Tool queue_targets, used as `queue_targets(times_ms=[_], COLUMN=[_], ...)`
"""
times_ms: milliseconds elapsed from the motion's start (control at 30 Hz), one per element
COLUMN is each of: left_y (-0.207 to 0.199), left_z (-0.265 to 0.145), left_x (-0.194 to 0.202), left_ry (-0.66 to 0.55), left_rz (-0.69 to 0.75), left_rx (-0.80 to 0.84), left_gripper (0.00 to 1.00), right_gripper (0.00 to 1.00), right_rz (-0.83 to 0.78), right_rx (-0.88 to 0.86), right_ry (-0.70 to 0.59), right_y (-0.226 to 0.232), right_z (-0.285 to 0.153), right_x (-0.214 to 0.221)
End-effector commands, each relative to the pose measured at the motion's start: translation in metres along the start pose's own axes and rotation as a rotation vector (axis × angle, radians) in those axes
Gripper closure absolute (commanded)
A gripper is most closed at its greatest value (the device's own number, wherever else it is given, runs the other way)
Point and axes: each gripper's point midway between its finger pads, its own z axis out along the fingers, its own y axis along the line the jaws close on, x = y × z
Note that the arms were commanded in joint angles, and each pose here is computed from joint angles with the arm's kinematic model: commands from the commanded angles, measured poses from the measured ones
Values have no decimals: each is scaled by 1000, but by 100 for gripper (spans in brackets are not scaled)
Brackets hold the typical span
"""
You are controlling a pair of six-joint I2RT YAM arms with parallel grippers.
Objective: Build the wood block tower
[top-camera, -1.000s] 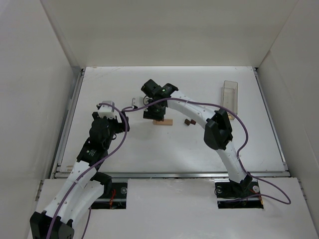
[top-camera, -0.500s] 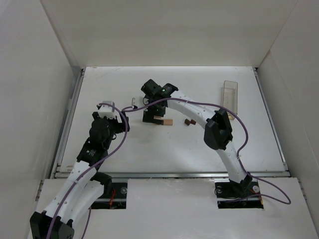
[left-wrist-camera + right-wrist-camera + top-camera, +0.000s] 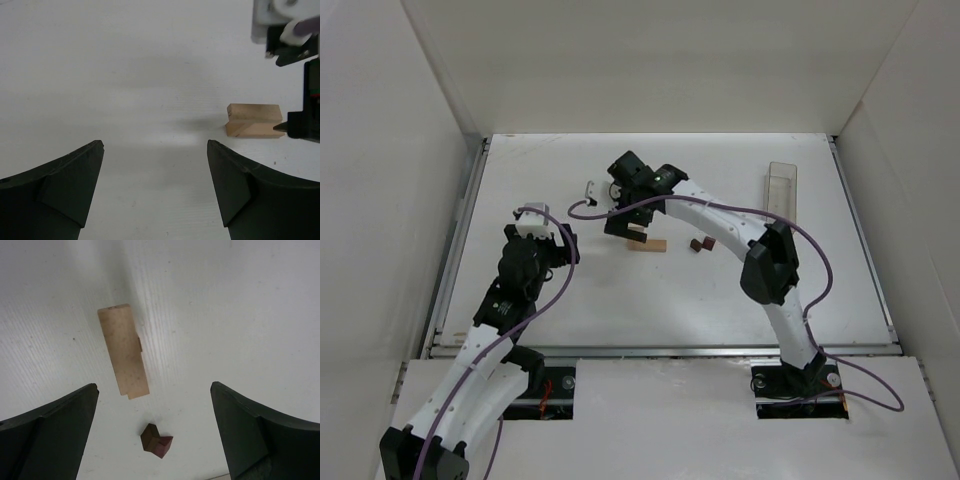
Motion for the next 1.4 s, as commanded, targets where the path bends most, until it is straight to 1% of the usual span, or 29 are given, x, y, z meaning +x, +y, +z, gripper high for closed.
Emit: queue_targets(times_ms=[0, 100, 133, 167, 200, 233, 267, 300, 333, 367, 400, 467, 500, 533, 567, 600, 633, 667, 700, 733, 767, 800, 867, 900, 1000, 1100, 1200, 1300, 1367], left_y=[-2, 0, 0, 2, 1, 1, 1, 0, 0, 0, 2, 2, 0, 2, 2, 2, 4, 5, 5, 5, 6, 6, 8, 11, 13, 11, 12, 11, 12], left_z=[-4, -6, -6, -6, -7, -7, -7, -6, -6, -6, -5, -3, -1, -1, 1, 2, 2, 3, 3, 3, 4, 4, 5, 6, 5, 4, 5, 4, 5], left_x=[-28, -37, -37, -37, -42, -42, -42, -45, -45, -45, -48, -48, -46, -49, -49, -48, -48, -45, -45, -45, -41, -41, -35, -33, -27, -29, -22, -24, -20], left_ry=[-106, -135, -135, -137, -147, -147, -147, -148, -148, -148, -148, -149, -139, -150, -150, -156, -158, -156, -156, -156, -147, -147, -137, -138, -130, -138, -128, -147, -138], left_rz=[-16, 0, 0, 9, 6, 6, 6, 6, 6, 6, 4, 4, 7, 3, 3, 14, 13, 22, 22, 31, 34, 34, 36, 34, 35, 25, 27, 23, 25], left_rx=[7, -3, -3, -12, -11, -11, -11, -11, -11, -11, -20, -20, -11, -18, -18, -18, -28, -29, -29, -30, -31, -31, -42, -51, -52, -41, -43, -40, -41], left_gripper=[18, 18, 18, 18, 18, 17, 17, 15, 15, 13, 12, 12, 12, 11, 11, 11, 10, 10, 10, 10, 10, 10, 10, 10, 10, 10, 10, 10, 10], right_gripper=[0, 0, 0, 0, 0, 0, 0, 0, 0, 0, 0, 0, 0, 0, 2, 6, 17, 22, 26, 28, 35, 37, 40, 40, 38, 37, 37, 37, 38], right_rz=[105, 229, 267, 354, 422, 633, 643, 879, 937, 945, 939, 1065, 1106, 1067, 1093, 1107, 1116, 1146, 1178, 1211, 1259, 1298, 1430, 1482, 1631, 1693, 1725, 1693, 1719], right_rx=[181, 270, 319, 345, 421, 525, 565, 716, 776, 803, 829, 853, 812, 630, 552, 468, 389, 320, 295, 245, 168, 131, 84, 95, 143, 150, 202, 197, 226], right_ry=[-174, -278, -343, -392, -496, -540, -592, -623, -626, -667, -664, -699, -690, -725, -665, -578, -520, -385, -333, -231, -189, -158, -134, -155, -93, -31, 94, 135, 150], right_y=[-47, -76, -87, -95, -115, -132, -138, -155, -161, -159, -159, -155, -153, -141, -132, -125, -115, -95, -94, -87, -74, -69, -58, -62, -49, -41, -33, -19, -18], right_z=[-57, -91, -120, -134, -157, -185, -200, -220, -222, -244, -249, -253, -244, -231, -219, -186, -168, -145, -136, -106, -92, -86, -70, -65, -46, -31, -17, -6, -1], right_x=[-30, -32, -34, -32, -39, -12, -7, 18, 40, 48, 57, 81, 88, 72, 87, 94, 97, 113, 120, 137, 140, 145, 151, 154, 173, 183, 204, 200, 202])
